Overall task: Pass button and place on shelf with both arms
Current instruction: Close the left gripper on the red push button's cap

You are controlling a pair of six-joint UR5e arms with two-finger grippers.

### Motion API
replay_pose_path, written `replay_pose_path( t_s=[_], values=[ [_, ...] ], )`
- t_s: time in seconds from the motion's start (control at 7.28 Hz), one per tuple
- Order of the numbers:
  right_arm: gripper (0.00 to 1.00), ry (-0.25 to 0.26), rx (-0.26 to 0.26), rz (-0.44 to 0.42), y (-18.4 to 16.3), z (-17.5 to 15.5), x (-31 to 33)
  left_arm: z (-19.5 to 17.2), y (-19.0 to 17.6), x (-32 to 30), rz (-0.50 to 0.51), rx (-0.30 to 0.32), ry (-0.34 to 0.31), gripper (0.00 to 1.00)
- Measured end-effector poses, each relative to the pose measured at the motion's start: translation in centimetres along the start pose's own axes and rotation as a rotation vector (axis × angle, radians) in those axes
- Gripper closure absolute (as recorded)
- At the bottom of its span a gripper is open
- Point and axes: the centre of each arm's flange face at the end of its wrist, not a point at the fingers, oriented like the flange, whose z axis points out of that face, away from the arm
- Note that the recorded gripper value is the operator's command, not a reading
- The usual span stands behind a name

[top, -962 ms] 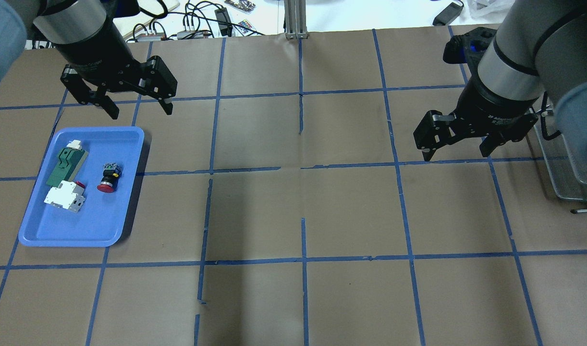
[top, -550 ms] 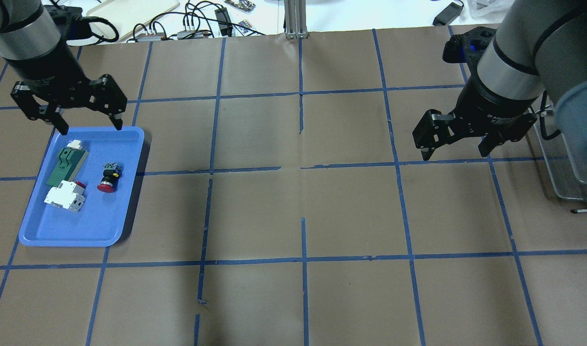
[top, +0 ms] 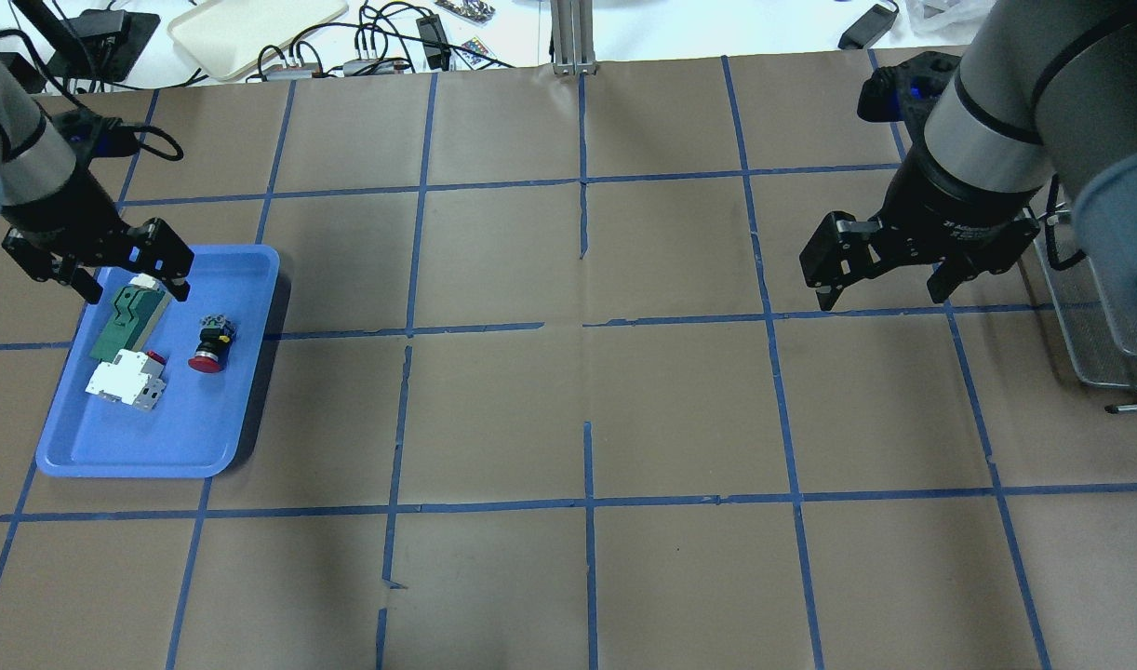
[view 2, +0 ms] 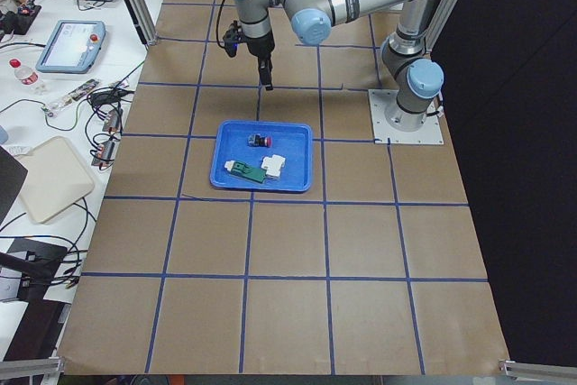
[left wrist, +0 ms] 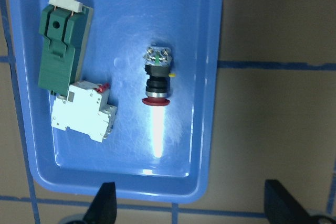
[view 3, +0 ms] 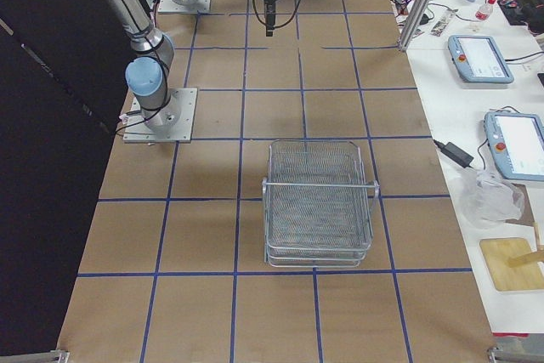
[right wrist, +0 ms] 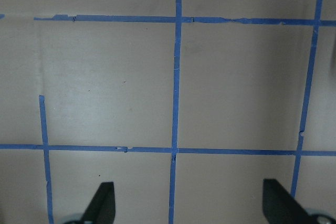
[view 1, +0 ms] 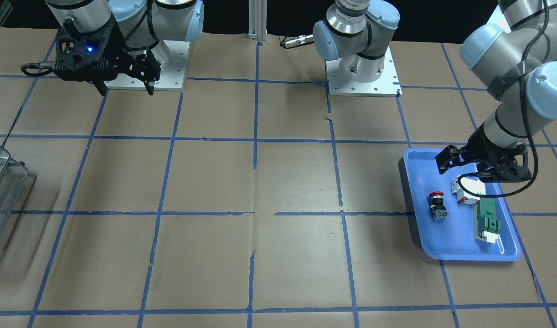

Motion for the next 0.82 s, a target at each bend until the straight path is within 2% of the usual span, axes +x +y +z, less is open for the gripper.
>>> replay_pose_path(
  t_s=[0.41, 0.69, 0.82],
  values=[
    [0.00, 0.006, -0.011, 0.013, -0.1, 0.3, 0.1, 7.1, -1.6, -0.2, 0.044, 0.039, 0.056, 0.00],
    [0.00, 0.002, -0.020, 0.019, -0.3, 0.8, 0.2, 9.5, -1.9, -0.2, 0.066, 0.012, 0.071, 0.02],
    [0.00, 0.001, -0.030, 0.037, -0.6, 1.3, 0.3, 10.5, -1.8, -0.2, 0.072, -0.009, 0.078, 0.10]
  ],
)
